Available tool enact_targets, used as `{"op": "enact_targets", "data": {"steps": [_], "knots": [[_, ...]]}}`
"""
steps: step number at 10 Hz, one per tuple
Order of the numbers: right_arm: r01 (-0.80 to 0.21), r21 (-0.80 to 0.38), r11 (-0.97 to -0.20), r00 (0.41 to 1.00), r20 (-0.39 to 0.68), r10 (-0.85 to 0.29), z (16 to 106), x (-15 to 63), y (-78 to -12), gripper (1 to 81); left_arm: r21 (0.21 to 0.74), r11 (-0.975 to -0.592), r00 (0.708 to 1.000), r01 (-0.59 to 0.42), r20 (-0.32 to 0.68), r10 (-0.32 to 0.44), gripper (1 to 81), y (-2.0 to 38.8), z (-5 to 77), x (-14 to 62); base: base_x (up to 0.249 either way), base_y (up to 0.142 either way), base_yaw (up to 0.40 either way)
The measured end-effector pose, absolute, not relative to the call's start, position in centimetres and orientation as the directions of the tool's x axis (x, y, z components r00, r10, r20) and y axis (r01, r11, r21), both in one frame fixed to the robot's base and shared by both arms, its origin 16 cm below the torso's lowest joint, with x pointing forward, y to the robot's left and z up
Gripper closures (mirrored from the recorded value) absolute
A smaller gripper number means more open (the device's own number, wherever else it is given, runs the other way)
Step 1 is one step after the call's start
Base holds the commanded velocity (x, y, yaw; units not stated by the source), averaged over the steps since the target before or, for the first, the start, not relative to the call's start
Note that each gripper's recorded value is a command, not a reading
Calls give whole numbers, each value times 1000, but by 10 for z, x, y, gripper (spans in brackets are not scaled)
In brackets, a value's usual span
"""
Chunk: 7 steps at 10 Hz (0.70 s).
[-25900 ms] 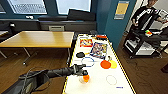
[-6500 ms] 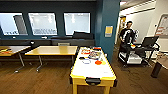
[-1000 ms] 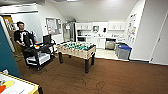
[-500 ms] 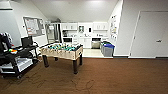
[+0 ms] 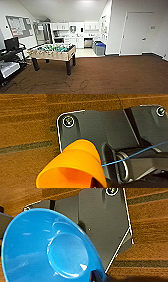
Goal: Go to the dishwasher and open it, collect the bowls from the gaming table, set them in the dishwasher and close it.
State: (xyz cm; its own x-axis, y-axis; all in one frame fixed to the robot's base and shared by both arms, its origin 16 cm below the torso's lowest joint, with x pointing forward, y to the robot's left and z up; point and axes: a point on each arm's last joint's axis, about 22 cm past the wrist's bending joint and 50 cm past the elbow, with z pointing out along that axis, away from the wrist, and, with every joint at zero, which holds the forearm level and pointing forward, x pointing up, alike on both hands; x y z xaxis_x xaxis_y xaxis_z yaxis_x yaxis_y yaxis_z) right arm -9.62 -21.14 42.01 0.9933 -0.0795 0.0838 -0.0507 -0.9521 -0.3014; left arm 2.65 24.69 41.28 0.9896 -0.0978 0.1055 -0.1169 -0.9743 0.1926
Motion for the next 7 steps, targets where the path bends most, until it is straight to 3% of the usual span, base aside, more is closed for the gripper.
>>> {"op": "enact_targets", "data": {"steps": [7], "knots": [[-50,-301,-952,993,90,-80,420,-92,-212,811,194,-974,991,-114,96,-97,811,247,412,20,0,0,0]]}}
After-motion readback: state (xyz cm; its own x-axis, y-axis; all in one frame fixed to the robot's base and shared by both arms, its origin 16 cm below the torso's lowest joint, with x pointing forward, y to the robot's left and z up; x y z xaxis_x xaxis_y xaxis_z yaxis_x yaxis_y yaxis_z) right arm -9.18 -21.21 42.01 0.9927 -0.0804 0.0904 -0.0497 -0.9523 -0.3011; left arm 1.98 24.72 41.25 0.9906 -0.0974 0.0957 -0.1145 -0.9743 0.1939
